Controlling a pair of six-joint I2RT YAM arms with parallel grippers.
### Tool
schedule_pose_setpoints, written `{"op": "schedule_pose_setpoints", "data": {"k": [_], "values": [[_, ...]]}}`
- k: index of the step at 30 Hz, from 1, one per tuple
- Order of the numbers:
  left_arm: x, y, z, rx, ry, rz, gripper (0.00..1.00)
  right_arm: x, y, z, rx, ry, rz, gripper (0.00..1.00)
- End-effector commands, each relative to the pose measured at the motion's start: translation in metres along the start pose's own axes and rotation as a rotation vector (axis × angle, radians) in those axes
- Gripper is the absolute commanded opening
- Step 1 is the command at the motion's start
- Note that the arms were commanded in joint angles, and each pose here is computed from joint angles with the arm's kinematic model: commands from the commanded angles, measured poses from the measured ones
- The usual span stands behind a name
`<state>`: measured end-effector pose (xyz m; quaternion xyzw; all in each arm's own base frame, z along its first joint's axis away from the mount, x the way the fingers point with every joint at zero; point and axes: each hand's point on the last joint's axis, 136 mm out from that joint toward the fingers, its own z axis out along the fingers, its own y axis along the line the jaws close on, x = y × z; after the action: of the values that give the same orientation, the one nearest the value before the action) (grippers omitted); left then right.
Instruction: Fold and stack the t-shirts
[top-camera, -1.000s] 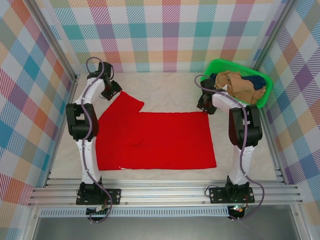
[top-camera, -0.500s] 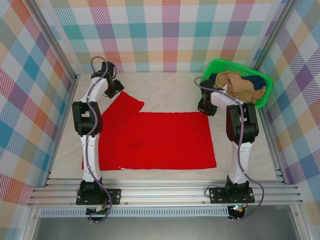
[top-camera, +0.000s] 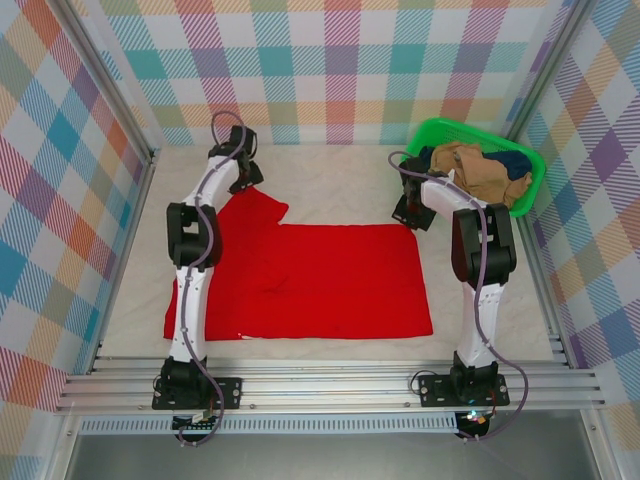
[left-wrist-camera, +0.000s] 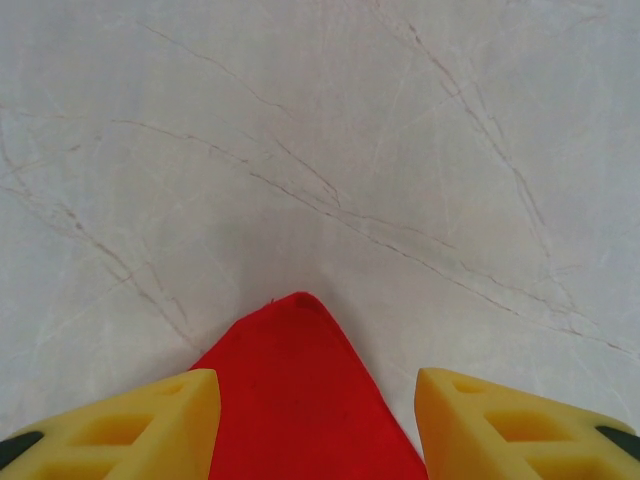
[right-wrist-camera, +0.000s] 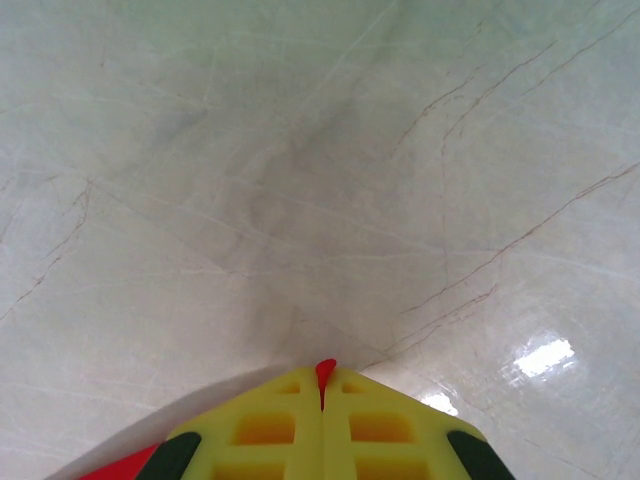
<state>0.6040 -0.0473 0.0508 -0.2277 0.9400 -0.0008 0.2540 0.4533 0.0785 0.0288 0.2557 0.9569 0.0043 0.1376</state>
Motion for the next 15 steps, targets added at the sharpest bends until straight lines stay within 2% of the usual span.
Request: {"op": "schedule_pose_setpoints", "data": {"k": [1,6,10,12,15], "values": [[-0.011,0.006,0.010,-0.047,-0.036,0.008,0.53,0.004,-0.001,-0.004,-0.005,0.031,-0.017,0.00],[-0.010,0.018,0.020,-0.125,-0.039,0.008,0.52,0.009,0.001,-0.006,-0.021,0.045,-0.019,0.00],[-0.010,0.016,0.026,-0.101,-0.035,-0.002,0.51,0.011,0.002,-0.007,-0.027,0.055,-0.021,0.00],[-0.007,0.011,0.030,-0.075,-0.021,-0.005,0.46,0.012,0.002,-0.006,-0.026,0.059,-0.021,0.00],[0.002,0.005,0.034,-0.038,0.017,-0.003,0.32,0.012,0.002,-0.007,-0.026,0.058,-0.023,0.00]]}}
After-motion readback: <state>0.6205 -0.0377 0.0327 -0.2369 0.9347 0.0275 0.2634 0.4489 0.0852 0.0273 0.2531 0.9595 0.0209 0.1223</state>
